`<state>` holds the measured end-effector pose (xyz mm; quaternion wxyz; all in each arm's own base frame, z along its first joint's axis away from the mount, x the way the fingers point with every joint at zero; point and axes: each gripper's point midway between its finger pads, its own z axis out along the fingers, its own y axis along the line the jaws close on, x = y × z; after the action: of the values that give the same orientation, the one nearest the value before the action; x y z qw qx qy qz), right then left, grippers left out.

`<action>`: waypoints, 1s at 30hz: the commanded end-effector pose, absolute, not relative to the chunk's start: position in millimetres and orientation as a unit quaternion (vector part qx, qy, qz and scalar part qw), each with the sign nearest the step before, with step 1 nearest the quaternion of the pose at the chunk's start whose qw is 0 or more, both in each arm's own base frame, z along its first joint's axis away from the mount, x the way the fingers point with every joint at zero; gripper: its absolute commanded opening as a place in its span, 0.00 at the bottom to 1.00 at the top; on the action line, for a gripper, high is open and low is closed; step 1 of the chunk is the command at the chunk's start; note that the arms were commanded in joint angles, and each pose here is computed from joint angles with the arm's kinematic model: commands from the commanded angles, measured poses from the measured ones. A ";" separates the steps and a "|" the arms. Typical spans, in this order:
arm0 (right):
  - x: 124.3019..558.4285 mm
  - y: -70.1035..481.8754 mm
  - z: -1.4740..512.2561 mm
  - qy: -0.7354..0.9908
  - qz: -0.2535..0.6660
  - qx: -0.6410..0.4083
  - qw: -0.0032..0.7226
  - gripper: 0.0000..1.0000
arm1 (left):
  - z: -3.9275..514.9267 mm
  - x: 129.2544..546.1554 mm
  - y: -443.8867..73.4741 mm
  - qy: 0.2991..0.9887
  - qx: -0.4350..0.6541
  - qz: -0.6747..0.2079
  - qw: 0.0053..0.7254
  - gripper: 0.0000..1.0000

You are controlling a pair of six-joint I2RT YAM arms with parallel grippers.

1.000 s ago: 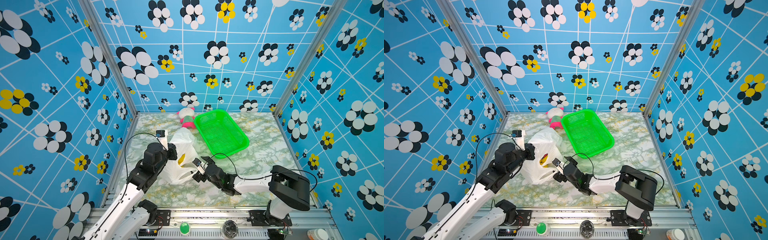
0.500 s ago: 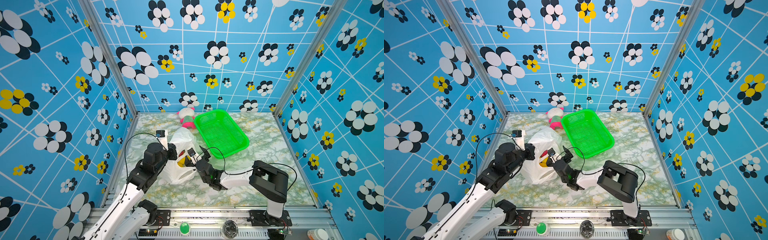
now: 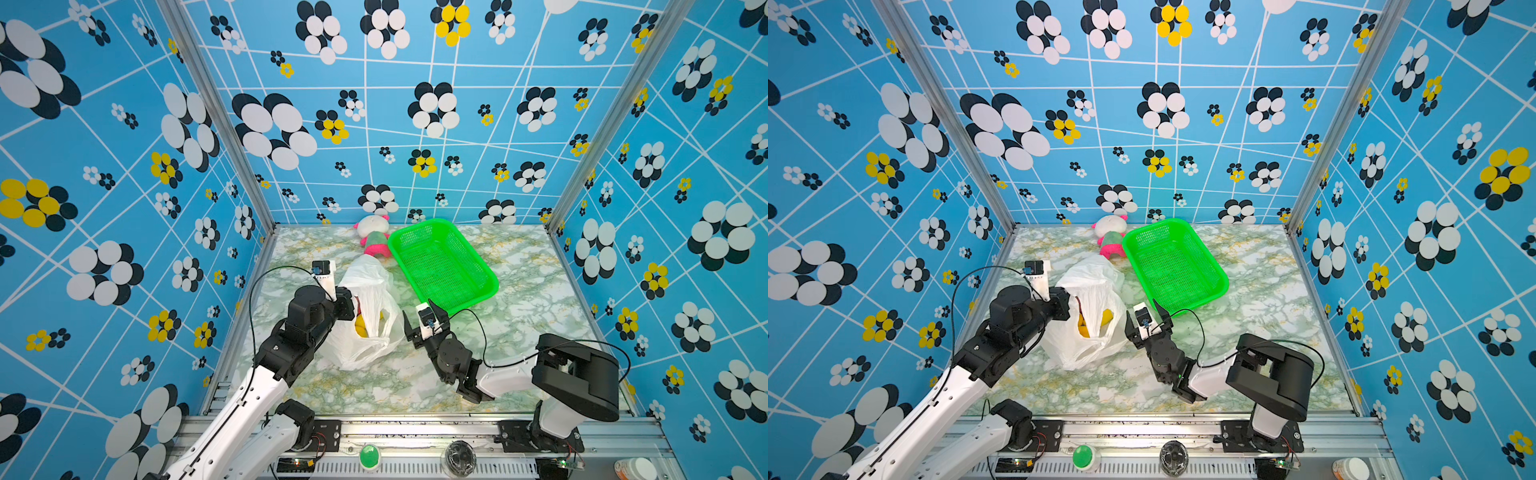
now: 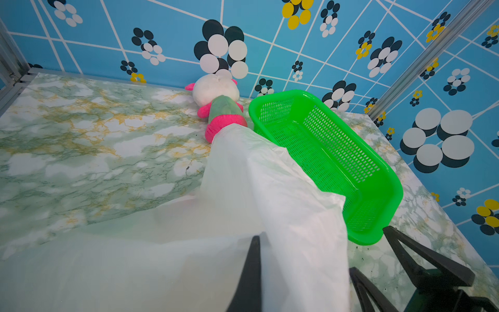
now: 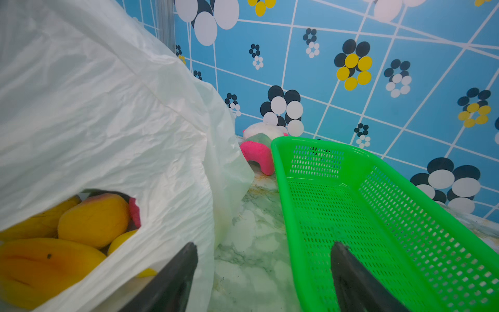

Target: Untie the knot of the plastic bag and take out the fruit

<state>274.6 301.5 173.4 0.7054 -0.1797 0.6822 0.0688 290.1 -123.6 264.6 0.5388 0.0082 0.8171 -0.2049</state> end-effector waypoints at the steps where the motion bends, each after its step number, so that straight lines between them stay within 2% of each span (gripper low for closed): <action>1: 270.3 290.1 184.5 0.672 0.081 -0.155 0.720 0.80 | 270.0 290.5 -119.1 0.814 0.007 -0.195 0.547 0.00; 4: 264.1 299.0 174.5 0.671 0.086 -0.195 0.710 0.87 | 270.4 290.5 -119.2 0.814 0.007 -0.195 0.547 0.00; 7: 237.6 326.3 165.4 0.641 0.124 -0.286 0.701 0.93 | 270.6 290.7 -118.9 0.814 0.007 -0.194 0.547 0.00; 9: 221.3 339.9 158.3 0.624 0.117 -0.331 0.698 0.98 | 270.5 290.2 -118.9 0.814 0.007 -0.194 0.547 0.00; 14: 203.4 368.8 142.7 0.600 0.069 -0.382 0.699 0.99 | 272.1 289.7 -119.2 0.813 0.008 -0.196 0.548 0.00; 19: 226.3 383.5 158.3 0.621 0.000 -0.309 0.720 0.99 | 271.3 289.8 -120.2 0.814 0.009 -0.198 0.546 0.00; 25: 235.7 378.9 204.2 0.627 0.012 -0.229 0.744 0.99 | 270.6 290.5 -121.5 0.815 0.010 -0.200 0.544 0.00; 30: 253.6 348.2 226.0 0.643 0.038 -0.159 0.749 0.99 | 270.2 290.3 -121.8 0.815 0.011 -0.200 0.544 0.00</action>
<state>238.2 377.7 207.0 0.7425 -0.2356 0.6264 0.0281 289.5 -122.7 262.5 0.5359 0.0074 0.8197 -0.2020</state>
